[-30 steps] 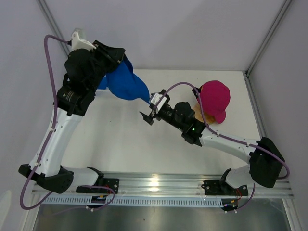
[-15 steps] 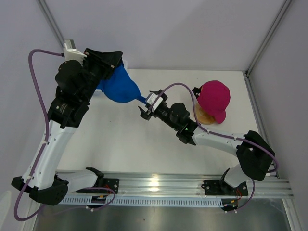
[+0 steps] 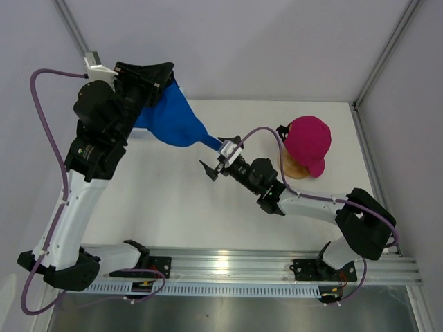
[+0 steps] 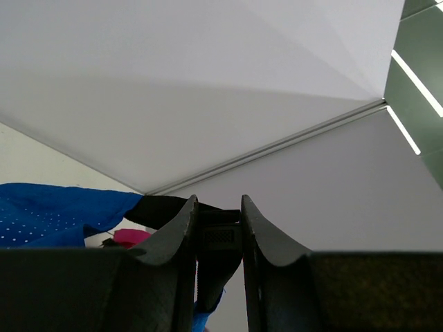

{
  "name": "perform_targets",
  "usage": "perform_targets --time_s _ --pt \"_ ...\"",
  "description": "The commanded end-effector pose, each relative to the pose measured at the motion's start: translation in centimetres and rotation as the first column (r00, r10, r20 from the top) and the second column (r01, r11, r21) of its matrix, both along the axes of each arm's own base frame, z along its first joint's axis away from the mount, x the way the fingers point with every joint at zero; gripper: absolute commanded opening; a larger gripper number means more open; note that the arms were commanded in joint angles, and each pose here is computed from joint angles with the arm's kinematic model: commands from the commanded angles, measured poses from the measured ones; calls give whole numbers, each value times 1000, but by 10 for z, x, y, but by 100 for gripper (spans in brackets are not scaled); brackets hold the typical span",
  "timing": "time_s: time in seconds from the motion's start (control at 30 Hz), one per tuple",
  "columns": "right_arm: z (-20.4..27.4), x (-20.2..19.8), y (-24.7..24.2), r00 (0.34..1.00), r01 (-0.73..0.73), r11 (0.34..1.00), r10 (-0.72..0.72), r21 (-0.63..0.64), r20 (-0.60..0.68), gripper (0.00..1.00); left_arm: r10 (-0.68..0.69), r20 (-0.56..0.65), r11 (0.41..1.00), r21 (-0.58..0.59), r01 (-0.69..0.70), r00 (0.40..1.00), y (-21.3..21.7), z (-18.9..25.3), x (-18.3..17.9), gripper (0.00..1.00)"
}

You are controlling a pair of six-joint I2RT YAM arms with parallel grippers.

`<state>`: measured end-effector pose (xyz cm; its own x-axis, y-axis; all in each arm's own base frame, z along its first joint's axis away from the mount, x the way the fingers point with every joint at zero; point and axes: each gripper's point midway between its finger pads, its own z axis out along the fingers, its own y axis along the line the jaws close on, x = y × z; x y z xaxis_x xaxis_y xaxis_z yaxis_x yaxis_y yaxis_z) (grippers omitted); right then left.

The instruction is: Stack the hats

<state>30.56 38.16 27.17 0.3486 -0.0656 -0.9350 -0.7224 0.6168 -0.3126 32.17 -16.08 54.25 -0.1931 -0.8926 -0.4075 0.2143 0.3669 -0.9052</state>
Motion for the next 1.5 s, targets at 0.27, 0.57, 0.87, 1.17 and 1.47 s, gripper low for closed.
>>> perform_targets --time_s 0.27,0.57,0.87,1.17,1.47 --pt "66 -14 -31 980 10 939 -76 343 182 99 -199 -6 972 -131 196 980 -28 30 -9 1" --pt "83 -16 -9 956 -80 929 -30 361 291 78 -329 -81 935 -168 312 941 -51 22 -7 1" --pt "80 0 -7 949 -11 929 -107 370 297 50 -317 -46 937 -172 305 947 -42 31 -16 1" --pt "99 -30 -27 969 -119 918 25 378 246 0 -83 74 996 37 80 994 -4 26 2 1" --pt "159 -60 -98 923 -223 846 342 484 -174 0 110 251 950 259 -176 962 26 -3 24 53"
